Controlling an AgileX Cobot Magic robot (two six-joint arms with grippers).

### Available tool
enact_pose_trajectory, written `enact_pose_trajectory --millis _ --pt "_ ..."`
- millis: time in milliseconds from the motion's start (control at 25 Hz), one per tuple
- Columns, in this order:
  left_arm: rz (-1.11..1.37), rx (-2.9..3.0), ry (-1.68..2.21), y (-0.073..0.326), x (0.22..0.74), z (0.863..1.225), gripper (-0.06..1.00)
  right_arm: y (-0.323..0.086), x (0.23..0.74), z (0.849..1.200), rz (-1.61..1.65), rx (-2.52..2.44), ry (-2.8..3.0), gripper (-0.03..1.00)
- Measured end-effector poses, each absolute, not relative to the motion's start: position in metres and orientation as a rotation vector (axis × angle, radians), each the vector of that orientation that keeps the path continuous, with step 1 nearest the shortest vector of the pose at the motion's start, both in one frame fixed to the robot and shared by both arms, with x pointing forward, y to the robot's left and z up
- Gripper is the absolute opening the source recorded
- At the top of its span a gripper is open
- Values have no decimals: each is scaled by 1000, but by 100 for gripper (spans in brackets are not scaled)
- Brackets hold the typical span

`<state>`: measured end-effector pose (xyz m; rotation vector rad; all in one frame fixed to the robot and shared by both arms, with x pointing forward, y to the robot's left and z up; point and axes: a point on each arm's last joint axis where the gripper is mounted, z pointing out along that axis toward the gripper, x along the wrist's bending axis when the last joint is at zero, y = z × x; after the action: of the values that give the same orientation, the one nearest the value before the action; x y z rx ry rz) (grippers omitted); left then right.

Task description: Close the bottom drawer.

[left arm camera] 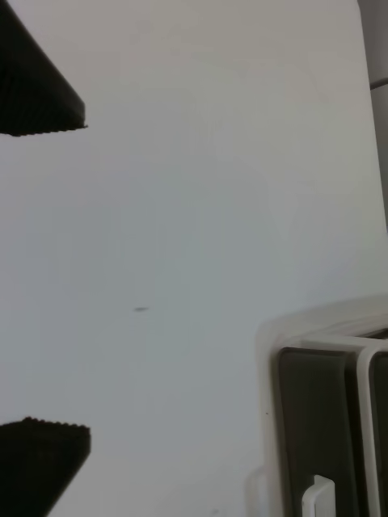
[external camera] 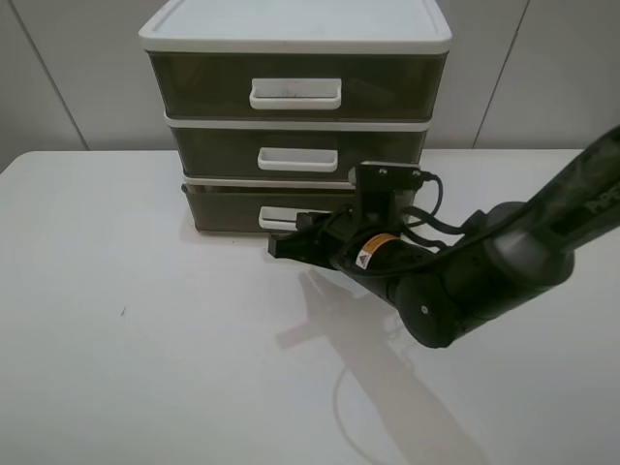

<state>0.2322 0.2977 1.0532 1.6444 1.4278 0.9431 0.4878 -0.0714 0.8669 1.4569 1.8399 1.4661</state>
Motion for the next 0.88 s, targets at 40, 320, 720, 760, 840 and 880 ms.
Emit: enact_pose_trajectory --millis 40,320,720,760,840,880 --pt "943 1644 1428 298 232 1053 72 -76 483 868 1454 1460 1849 2" --pt "943 1644 1428 298 232 1053 72 -102 457 885 1404 1412 1975 31" --pt "943 1644 1428 298 232 1053 72 -195 466 951 1060 1729 1933 72" --pt "943 1644 1428 298 232 1053 72 -207 462 961 1032 1756 1914 72" --pt "943 1644 1428 298 232 1053 72 -226 453 976 985 1792 1884 72" --pt "943 1644 1428 298 232 1053 72 -235 447 985 967 1791 1872 72"
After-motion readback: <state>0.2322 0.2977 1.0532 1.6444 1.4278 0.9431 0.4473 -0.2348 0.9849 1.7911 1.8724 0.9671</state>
